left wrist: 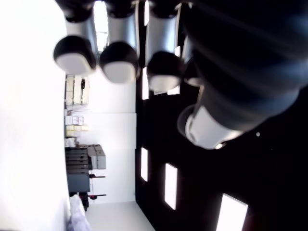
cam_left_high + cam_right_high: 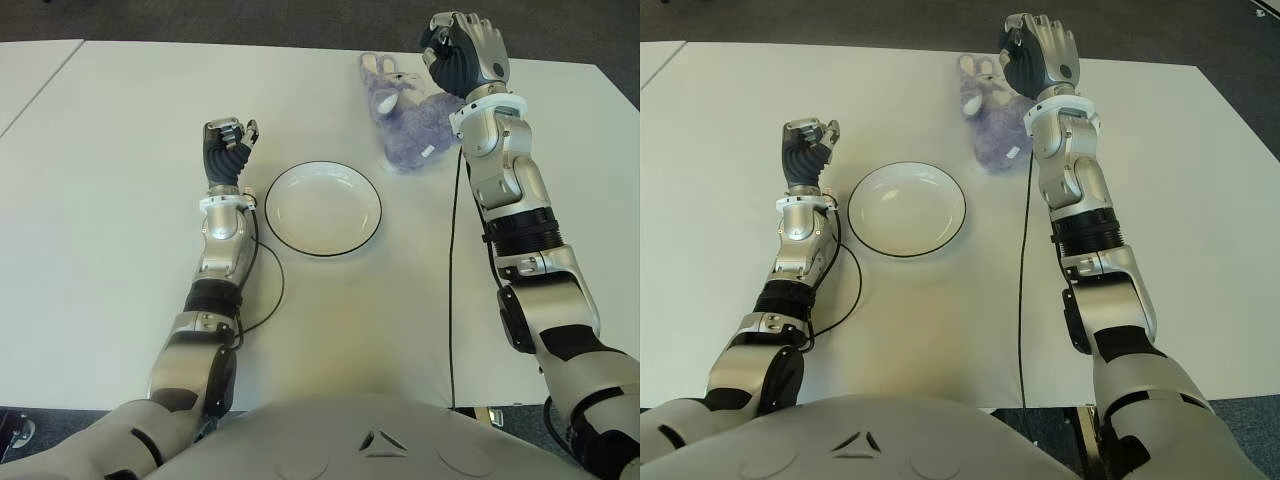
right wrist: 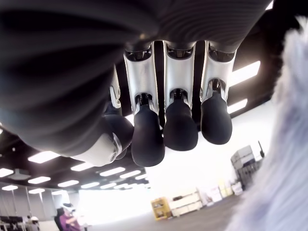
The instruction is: Put the doll into the plate.
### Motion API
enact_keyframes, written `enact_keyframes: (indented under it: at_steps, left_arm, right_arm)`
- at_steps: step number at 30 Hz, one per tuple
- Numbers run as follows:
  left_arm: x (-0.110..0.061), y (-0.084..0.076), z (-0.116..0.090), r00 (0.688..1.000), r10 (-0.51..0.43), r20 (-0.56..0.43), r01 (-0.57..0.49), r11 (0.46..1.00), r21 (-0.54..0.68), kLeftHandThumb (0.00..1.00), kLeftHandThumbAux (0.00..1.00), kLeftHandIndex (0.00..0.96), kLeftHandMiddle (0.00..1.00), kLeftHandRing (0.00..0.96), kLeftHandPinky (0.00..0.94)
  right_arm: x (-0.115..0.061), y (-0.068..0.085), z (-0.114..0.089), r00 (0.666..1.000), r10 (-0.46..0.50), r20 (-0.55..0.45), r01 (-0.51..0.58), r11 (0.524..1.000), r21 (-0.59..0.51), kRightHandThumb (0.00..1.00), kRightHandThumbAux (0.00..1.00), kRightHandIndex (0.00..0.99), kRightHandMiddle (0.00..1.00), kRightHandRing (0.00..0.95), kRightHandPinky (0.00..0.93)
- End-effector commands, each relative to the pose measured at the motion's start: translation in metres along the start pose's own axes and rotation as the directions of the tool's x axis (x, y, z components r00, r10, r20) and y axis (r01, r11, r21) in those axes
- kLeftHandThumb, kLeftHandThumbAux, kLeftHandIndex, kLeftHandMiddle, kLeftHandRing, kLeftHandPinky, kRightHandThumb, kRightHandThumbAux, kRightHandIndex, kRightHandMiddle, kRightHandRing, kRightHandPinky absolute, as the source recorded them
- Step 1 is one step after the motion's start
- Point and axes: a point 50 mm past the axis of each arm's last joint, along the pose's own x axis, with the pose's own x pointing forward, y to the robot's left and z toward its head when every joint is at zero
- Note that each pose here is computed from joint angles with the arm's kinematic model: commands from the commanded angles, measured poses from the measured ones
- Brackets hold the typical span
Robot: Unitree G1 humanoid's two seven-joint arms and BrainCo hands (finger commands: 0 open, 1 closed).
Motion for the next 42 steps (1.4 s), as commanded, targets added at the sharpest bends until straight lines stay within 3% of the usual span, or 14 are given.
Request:
enact_keyframes:
  at_steps: [1, 6, 7, 11, 17, 23, 33, 42]
  left_arm:
    - [-0.058, 0.024, -0.045, 0.978, 0.011, -0.209, 0.000, 0.999, 0.051, 0.496, 0.804, 0.852, 0.900, 0.904, 0.888]
    - [-0.064, 0.026, -0.041, 0.980, 0.018, -0.199, -0.008, 0.999, 0.052, 0.497, 0.804, 0.852, 0.900, 0.903, 0.885]
    - [-0.065, 0.026, -0.041, 0.980, 0.019, -0.198, -0.009, 0.999, 0.052, 0.496, 0.804, 0.852, 0.900, 0.903, 0.884]
    - [-0.070, 0.027, -0.038, 0.982, 0.038, -0.188, -0.029, 0.998, 0.052, 0.514, 0.799, 0.855, 0.901, 0.902, 0.893]
    - [-0.076, 0.029, -0.030, 0.984, 0.064, -0.164, -0.056, 0.997, 0.053, 0.571, 0.779, 0.867, 0.902, 0.905, 0.901]
    - [-0.082, 0.030, -0.024, 0.984, 0.091, -0.153, -0.083, 0.995, 0.062, 0.592, 0.775, 0.873, 0.901, 0.906, 0.896]
    - [-0.089, 0.034, -0.021, 0.980, 0.136, -0.148, -0.125, 0.989, 0.080, 0.578, 0.794, 0.873, 0.901, 0.905, 0.893]
    - [-0.092, 0.035, -0.019, 0.977, 0.155, -0.148, -0.144, 0.986, 0.084, 0.561, 0.799, 0.866, 0.903, 0.905, 0.902]
  right_arm:
    - [0.004, 0.002, -0.005, 0.999, 0.046, -0.018, -0.047, 0.998, -0.050, 0.828, 0.682, 0.427, 0.494, 0.498, 0.468]
    - [0.021, 0.009, -0.004, 0.998, 0.060, -0.010, -0.061, 0.993, -0.099, 0.720, 0.710, 0.412, 0.350, 0.358, 0.351]
    - [0.025, 0.011, -0.005, 0.998, 0.065, -0.010, -0.066, 0.992, -0.111, 0.626, 0.651, 0.336, 0.314, 0.325, 0.325]
    - [0.032, 0.014, -0.009, 0.996, 0.085, -0.002, -0.084, 0.980, -0.179, 0.434, 0.526, 0.189, 0.201, 0.218, 0.232]
    - [0.036, 0.017, -0.012, 0.991, 0.132, -0.001, -0.128, 0.962, -0.243, 0.320, 0.450, 0.085, 0.057, 0.067, 0.098]
    - [0.041, 0.020, -0.011, 0.982, 0.188, -0.009, -0.182, 0.940, -0.288, 0.273, 0.389, 0.017, 0.005, 0.007, 0.013]
    - [0.047, 0.027, -0.010, 0.953, 0.293, -0.078, -0.303, 0.903, -0.304, 0.255, 0.288, 0.000, 0.000, 0.000, 0.000]
    - [0.048, 0.030, -0.007, 0.943, 0.318, -0.097, -0.332, 0.895, -0.298, 0.218, 0.255, 0.000, 0.000, 0.000, 0.000]
